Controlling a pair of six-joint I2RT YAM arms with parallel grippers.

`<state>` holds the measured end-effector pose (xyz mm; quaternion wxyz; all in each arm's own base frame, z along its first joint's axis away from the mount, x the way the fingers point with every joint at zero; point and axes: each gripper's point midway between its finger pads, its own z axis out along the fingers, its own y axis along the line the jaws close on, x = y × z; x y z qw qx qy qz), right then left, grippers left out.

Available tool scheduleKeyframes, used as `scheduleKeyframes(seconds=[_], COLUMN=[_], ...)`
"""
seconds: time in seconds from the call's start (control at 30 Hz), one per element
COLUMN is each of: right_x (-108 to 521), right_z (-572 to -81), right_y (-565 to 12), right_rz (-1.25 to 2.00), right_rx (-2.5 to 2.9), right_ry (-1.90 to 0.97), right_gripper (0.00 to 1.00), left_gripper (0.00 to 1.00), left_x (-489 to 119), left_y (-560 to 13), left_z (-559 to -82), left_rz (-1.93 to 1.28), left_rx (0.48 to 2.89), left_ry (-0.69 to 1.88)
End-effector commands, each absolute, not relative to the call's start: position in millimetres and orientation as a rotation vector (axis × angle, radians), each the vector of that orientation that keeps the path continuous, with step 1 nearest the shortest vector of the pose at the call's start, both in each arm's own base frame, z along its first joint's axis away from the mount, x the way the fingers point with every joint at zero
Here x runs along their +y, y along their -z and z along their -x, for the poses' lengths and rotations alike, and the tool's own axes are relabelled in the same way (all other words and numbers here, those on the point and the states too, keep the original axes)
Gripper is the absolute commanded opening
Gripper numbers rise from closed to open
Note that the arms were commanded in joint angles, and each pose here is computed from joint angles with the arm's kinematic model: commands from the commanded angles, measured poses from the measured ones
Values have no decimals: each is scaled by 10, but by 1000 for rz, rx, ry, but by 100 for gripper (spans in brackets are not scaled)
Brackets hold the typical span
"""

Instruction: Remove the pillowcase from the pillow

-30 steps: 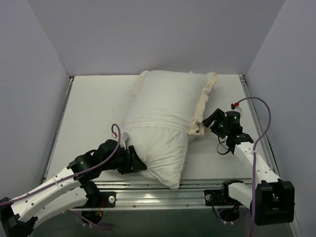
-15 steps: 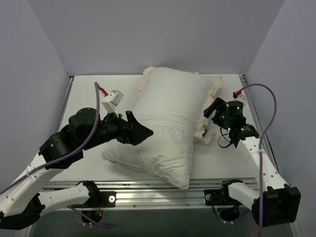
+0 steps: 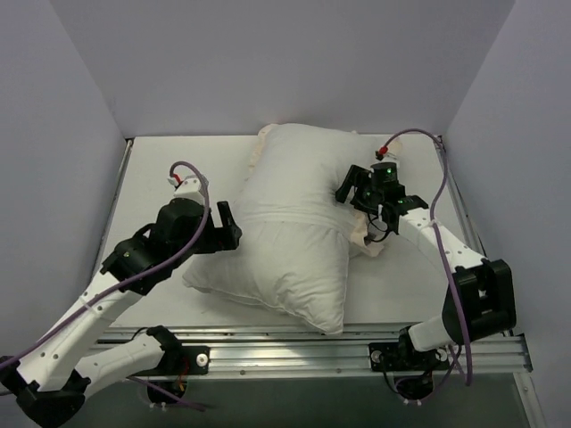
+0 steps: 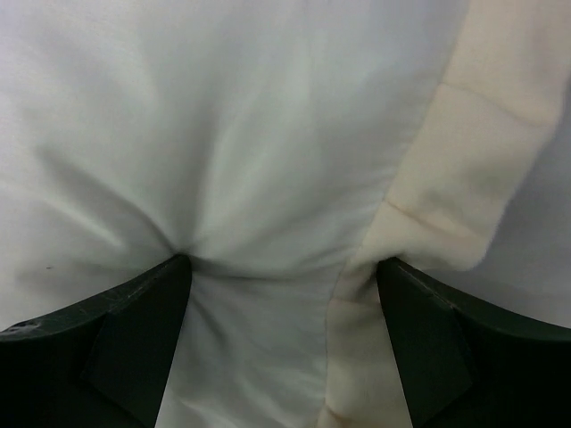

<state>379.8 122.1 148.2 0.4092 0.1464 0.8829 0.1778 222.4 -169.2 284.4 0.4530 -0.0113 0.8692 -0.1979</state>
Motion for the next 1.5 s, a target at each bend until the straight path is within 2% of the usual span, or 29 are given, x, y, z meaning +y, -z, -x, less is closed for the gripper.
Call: scheduleKeyframes(seconds=[0.0, 0.03, 0.07, 0.13, 0.17, 0.2, 0.4, 0.63, 0.77, 0.9, 1.17, 1.33, 1.47], right_x=[1672, 1768, 1833, 2039, 2119, 2240, 2788, 2588, 2341, 2303, 2575, 2761, 2884], right_z=[-4008, -4105, -4166, -4328, -4394, -4430, -4755, -4841, -4564, -4101, -3125, -2718, -2438], right_y=[-1438, -1525, -1345, -1431, -1260, -1244, -1446, -2106, -2688, -2884, -2611, -2231, -2181], right_rz=[-191, -158, -126, -72, -49, -20, 94, 113, 100, 163, 427, 590, 671], right_rx=[2247, 2231, 2274, 2255, 2291, 2295, 2240, 2122, 2002, 1947, 1952, 1991, 1972], right_ry=[-537, -557, -542, -565, -560, -573, -624, -475, -390, -329, -261, -213, -190], right_gripper=[81, 81, 81, 81, 81, 81, 81, 85, 88, 89, 91, 94, 95], left_gripper=[95, 96, 98, 99, 100, 100, 100, 99, 98, 97, 97, 97, 97], left_x=[-1722, -1714, -1747, -1966, -2085, -2291, -2978, -3002, -2803, -2456, -1755, -1651, -1613], left_y=[-2303, -2020, -1852, -1627, -1568, -1635, -1868, -2320, -2579, -2694, -2406, -2079, -1842], left_z=[-2413, -2392, -2397, -2300, -2235, -2204, -1918, -2054, -2119, -2192, -2579, -2626, -2591], left_rz=[57, 66, 73, 69, 53, 63, -61, -21, 59, 169, 412, 498, 564], left_rx=[2249, 2317, 2366, 2432, 2453, 2423, 2317, 2128, 2025, 1966, 1992, 2024, 2031], left_ry=[486, 468, 464, 599, 667, 801, 1003, 1051, 1029, 936, 857, 941, 999])
